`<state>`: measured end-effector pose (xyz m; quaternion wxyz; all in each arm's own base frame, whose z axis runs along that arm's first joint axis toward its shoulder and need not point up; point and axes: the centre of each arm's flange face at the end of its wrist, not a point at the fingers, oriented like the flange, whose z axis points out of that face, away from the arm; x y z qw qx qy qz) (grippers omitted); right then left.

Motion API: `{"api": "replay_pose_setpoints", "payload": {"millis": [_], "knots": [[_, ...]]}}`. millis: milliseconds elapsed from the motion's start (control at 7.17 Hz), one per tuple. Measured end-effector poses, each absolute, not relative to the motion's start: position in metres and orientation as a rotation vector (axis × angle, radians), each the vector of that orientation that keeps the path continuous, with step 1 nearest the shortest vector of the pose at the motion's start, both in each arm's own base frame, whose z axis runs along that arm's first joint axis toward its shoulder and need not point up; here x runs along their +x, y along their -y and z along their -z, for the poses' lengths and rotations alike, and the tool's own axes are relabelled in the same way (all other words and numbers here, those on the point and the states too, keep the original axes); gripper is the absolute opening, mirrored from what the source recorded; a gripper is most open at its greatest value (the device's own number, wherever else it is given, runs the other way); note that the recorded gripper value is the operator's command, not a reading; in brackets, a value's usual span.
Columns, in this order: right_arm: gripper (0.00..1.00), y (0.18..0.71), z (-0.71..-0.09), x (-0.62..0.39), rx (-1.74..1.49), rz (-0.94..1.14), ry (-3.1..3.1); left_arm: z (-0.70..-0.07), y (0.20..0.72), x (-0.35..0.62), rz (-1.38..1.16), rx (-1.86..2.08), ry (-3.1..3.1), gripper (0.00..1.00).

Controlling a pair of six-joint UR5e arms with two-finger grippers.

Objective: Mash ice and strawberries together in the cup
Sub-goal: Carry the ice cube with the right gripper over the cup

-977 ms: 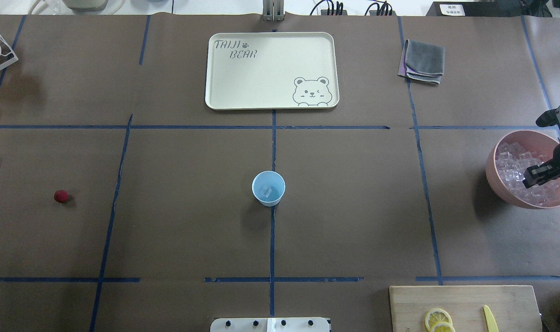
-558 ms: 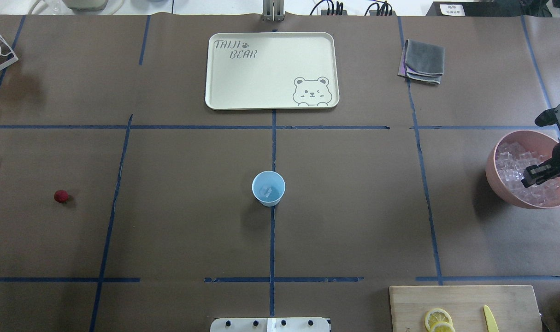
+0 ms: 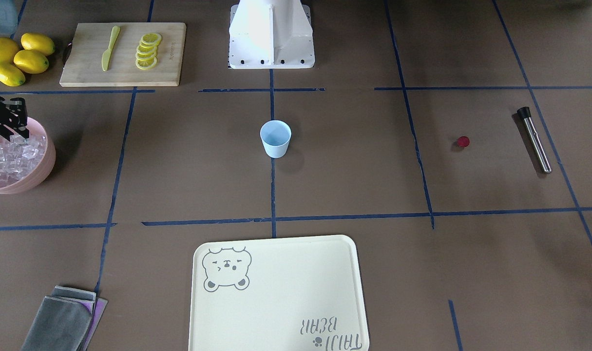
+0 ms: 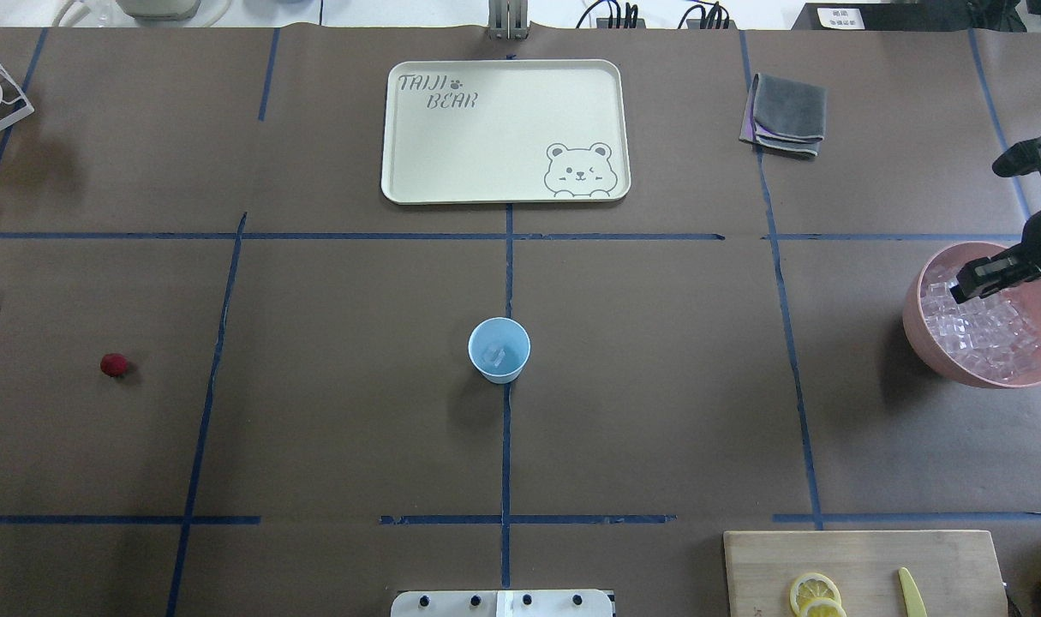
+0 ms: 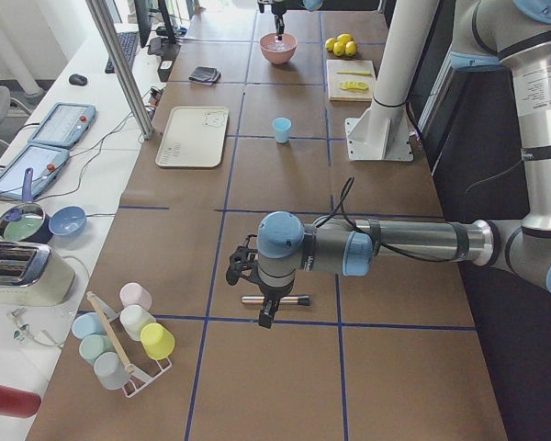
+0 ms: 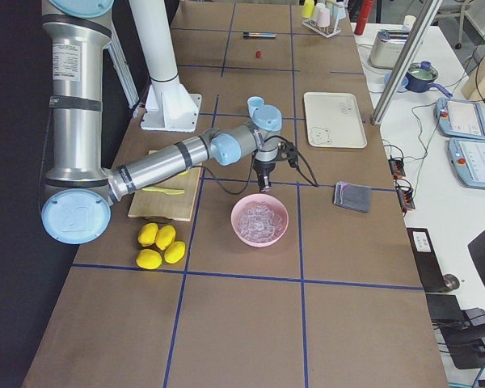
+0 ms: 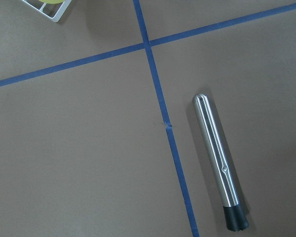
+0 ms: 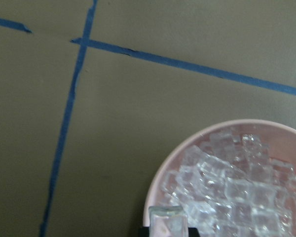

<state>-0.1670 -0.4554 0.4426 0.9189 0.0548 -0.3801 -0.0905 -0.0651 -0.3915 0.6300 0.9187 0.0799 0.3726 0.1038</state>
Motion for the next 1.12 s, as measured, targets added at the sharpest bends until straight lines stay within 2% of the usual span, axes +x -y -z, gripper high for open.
{"api": "replay_pose_setpoints", "payload": {"millis": [419,1116], "knots": [[0.05,0.474,-0.304,-0.289,0.103,0.078,0.863,-0.628,0.392,-0.065,-0.215,0.168,-0.766,1.0],[0.05,0.421,-0.165,-0.531,0.073,-0.111,0.862,-0.628,0.392,-0.065,-0.216,0.17,-0.766,1.0]]}}
